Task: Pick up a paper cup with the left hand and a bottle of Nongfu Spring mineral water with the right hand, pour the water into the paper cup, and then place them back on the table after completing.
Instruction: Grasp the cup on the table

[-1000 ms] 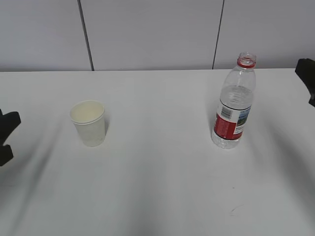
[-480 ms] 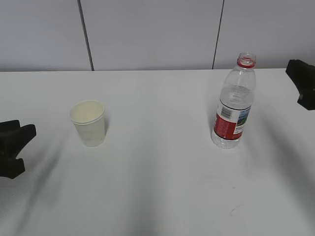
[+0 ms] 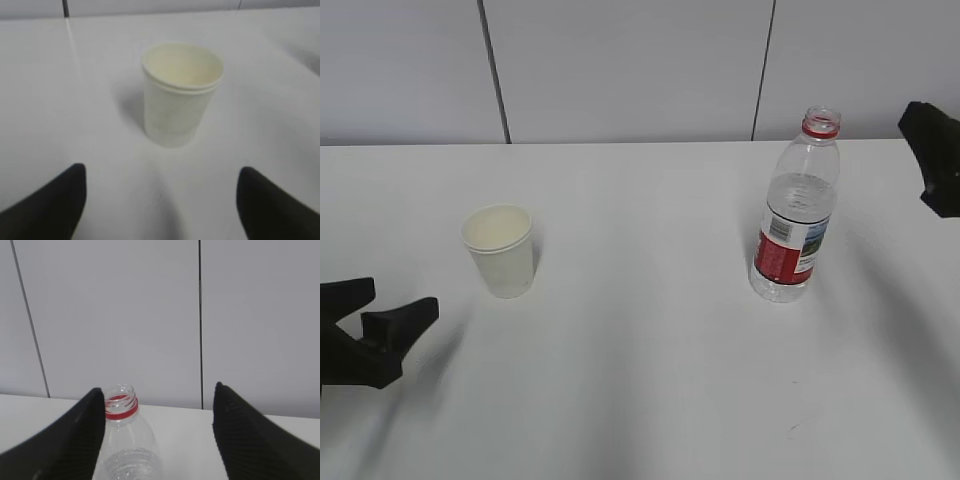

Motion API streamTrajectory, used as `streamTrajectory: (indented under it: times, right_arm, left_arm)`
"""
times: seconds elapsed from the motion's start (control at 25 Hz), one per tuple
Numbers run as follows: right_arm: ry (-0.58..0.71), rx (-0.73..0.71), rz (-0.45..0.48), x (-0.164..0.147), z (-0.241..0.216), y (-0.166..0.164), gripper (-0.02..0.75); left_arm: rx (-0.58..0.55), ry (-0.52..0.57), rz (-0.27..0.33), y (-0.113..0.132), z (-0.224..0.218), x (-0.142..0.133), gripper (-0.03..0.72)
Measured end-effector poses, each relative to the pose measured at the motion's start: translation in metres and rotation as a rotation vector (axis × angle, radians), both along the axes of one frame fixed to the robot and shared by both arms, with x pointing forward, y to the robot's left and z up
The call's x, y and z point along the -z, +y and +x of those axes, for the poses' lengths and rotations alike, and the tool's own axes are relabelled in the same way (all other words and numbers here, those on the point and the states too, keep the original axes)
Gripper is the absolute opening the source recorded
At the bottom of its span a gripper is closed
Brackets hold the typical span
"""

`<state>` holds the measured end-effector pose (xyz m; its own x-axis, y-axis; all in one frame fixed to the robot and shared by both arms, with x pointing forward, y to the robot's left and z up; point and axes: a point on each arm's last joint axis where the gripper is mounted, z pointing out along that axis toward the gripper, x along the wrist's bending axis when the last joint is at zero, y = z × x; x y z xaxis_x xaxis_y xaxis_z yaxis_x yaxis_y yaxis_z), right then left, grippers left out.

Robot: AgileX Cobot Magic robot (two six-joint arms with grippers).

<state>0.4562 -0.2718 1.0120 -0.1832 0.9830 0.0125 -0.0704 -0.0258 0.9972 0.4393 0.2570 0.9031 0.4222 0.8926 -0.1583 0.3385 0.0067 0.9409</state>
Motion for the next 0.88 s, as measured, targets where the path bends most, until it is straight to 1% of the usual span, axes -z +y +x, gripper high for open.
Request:
streamTrajectory:
  times: [0.08, 0.12, 0.2, 0.28, 0.52, 0.72, 0.8, 0.88]
  right_arm:
    - [-0.016, -0.002, 0.004, -0.002, 0.0, 0.0, 0.5]
    - [-0.02, -0.002, 0.004, -0.002, 0.0, 0.0, 0.5]
    - [-0.027, -0.001, 0.007, -0.002, 0.0, 0.0, 0.5]
    - [-0.037, -0.003, 0.01, -0.003, 0.0, 0.0, 0.5]
    - [-0.051, -0.004, 0.013, -0.005, 0.0, 0.0, 0.5]
    - [-0.058, -0.003, 0.015, -0.005, 0.0, 0.0, 0.5]
    - [-0.059, -0.002, 0.016, -0.005, 0.0, 0.0, 0.5]
    - [-0.059, -0.002, 0.016, -0.005, 0.0, 0.0, 0.5]
  left_arm:
    - [-0.007, 0.052, 0.005, 0.0, 0.006, 0.012, 0.576]
    - [0.002, 0.071, 0.007, 0.0, 0.01, 0.018, 0.597]
    - [0.034, 0.081, 0.011, -0.003, 0.02, 0.025, 0.615]
    - [0.058, 0.083, 0.013, -0.005, 0.029, 0.03, 0.621]
    - [0.101, 0.023, 0.017, -0.009, 0.063, 0.034, 0.624]
    - [0.126, 0.017, 0.02, -0.012, 0.082, 0.045, 0.619]
    - [0.141, 0.012, 0.02, -0.017, 0.088, 0.048, 0.616]
    - [0.172, 0.009, 0.02, -0.026, 0.092, 0.052, 0.615]
